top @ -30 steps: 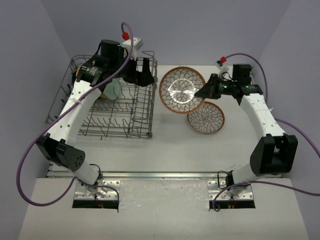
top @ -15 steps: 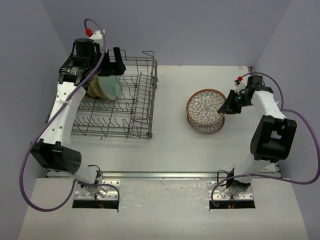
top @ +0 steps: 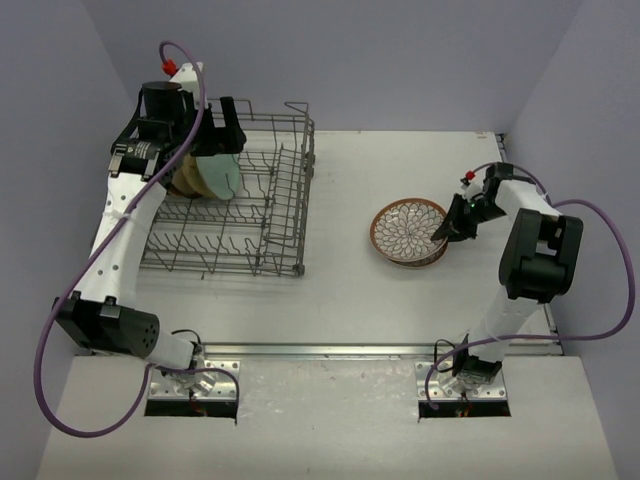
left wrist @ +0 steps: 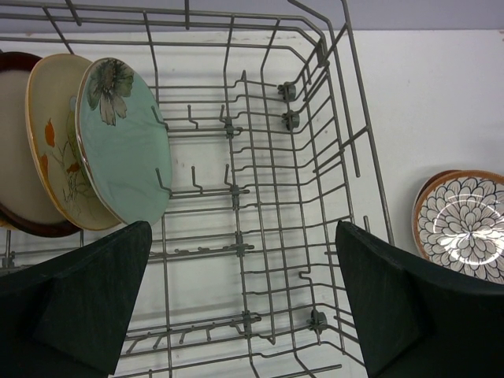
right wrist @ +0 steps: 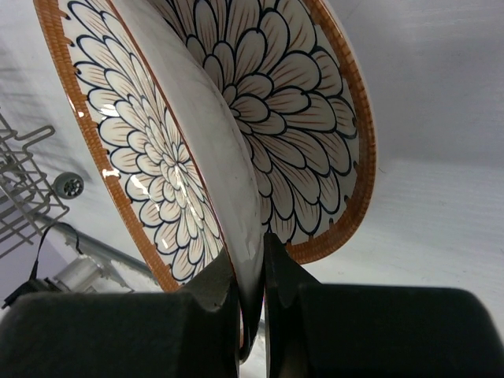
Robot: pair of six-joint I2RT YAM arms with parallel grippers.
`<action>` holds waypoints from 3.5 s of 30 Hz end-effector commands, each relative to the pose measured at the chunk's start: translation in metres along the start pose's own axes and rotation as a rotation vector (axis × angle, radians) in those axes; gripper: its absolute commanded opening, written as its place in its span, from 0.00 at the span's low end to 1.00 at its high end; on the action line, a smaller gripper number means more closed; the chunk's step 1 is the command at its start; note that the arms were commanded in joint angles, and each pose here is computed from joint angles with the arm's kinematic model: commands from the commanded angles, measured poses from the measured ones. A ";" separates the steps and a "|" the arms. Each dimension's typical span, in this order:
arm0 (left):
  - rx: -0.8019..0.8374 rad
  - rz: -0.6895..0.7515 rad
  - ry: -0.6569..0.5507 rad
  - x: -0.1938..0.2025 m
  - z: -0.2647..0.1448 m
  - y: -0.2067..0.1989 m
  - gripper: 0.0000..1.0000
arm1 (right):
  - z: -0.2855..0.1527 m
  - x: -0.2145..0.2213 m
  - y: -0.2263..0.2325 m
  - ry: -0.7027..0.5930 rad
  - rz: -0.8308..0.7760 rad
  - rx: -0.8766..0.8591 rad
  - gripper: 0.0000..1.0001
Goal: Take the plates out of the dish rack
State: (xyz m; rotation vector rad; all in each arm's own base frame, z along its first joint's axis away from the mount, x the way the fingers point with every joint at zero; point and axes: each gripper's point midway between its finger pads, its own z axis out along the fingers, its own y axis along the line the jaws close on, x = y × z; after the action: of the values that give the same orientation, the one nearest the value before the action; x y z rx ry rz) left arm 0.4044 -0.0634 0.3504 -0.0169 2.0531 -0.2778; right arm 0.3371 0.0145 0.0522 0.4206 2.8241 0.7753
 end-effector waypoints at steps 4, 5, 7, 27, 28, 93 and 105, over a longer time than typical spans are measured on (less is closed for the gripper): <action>-0.068 -0.022 -0.066 -0.015 -0.008 0.015 1.00 | -0.015 -0.014 0.020 -0.017 -0.082 -0.062 0.34; -0.085 -0.027 -0.064 -0.015 -0.007 0.019 1.00 | -0.017 -0.014 0.019 -0.018 -0.091 -0.052 0.46; -0.120 -0.031 -0.062 -0.015 -0.007 0.027 1.00 | -0.024 -0.021 0.016 -0.044 -0.121 -0.008 0.58; -0.635 0.175 0.033 -0.021 0.025 0.138 0.83 | -0.136 -0.084 0.029 -0.514 -0.452 0.323 0.99; -0.631 0.188 0.041 -0.021 0.029 0.139 0.81 | -0.140 -0.081 0.034 -0.537 -0.468 0.323 0.99; -0.346 0.212 -0.365 -0.145 -0.029 0.062 0.00 | -0.134 -0.032 0.125 -0.609 -0.626 -0.006 0.99; 0.606 0.277 -0.177 -0.054 -0.069 -0.116 0.00 | -0.195 0.012 0.231 -0.728 -0.777 -0.516 0.99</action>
State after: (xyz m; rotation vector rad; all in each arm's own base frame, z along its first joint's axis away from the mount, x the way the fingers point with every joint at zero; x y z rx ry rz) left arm 0.3918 -0.0848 0.4476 0.3196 1.7952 -0.3264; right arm 0.3429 0.0819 0.2722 -0.2743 2.0230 0.6751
